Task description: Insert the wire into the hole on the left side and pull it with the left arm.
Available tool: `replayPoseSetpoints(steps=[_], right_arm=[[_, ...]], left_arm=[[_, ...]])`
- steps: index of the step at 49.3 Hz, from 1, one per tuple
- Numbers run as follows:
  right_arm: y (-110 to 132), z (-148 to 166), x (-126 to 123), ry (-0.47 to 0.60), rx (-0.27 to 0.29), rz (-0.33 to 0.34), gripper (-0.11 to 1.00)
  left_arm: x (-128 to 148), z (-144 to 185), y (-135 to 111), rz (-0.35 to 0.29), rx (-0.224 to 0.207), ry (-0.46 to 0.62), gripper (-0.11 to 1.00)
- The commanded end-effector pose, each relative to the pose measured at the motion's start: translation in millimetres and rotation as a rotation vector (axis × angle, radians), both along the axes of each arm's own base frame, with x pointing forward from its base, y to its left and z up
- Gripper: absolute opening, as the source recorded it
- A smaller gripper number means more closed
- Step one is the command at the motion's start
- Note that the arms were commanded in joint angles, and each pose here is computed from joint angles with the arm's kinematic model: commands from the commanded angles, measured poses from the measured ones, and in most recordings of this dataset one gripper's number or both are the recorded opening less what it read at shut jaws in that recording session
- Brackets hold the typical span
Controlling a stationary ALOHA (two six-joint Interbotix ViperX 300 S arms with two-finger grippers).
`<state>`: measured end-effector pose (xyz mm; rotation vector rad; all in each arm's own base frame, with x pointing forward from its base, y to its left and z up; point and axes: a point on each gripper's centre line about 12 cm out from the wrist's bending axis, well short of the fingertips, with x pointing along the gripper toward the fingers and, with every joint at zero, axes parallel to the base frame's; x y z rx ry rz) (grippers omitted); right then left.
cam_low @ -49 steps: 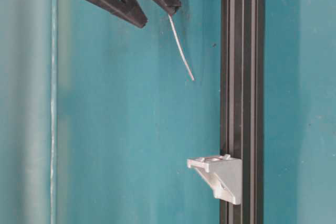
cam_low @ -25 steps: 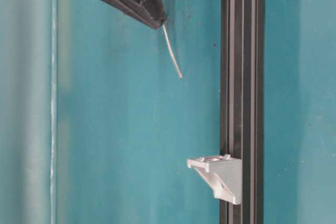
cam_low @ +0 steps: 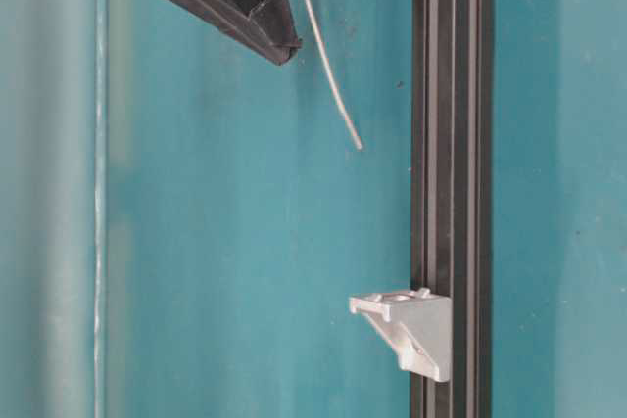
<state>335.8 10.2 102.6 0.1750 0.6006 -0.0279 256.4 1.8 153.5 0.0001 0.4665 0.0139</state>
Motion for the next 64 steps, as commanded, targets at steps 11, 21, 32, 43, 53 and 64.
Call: replayPoseSetpoints(steps=[11, 21, 32, 43, 53, 64], right_arm=[[0, 17, 4, -0.057, 0.001, 0.000, 0.00], [-1, 63, -8, -0.191, -0.011, 0.010, 0.00], [-13, 97, -49, -0.313, -0.016, -0.030, 0.00], [-27, 112, -98, -0.412, -0.026, -0.089, 0.00], [-33, 116, -143, -0.524, -0.042, -0.135, 0.00], [-31, 95, -190, -0.592, -0.054, -0.157, 0.00]], left_arm=[[4, 9, 1, 0.004, -0.001, -0.035, 0.68], [0, 29, 1, 0.003, 0.002, -0.110, 0.68], [-19, 58, 2, 0.008, -0.001, -0.215, 0.67], [-48, 72, 4, 0.016, 0.005, -0.310, 0.67], [-80, 78, 6, 0.035, 0.012, -0.423, 0.67], [-110, 71, 6, 0.036, 0.019, -0.483, 0.67]])
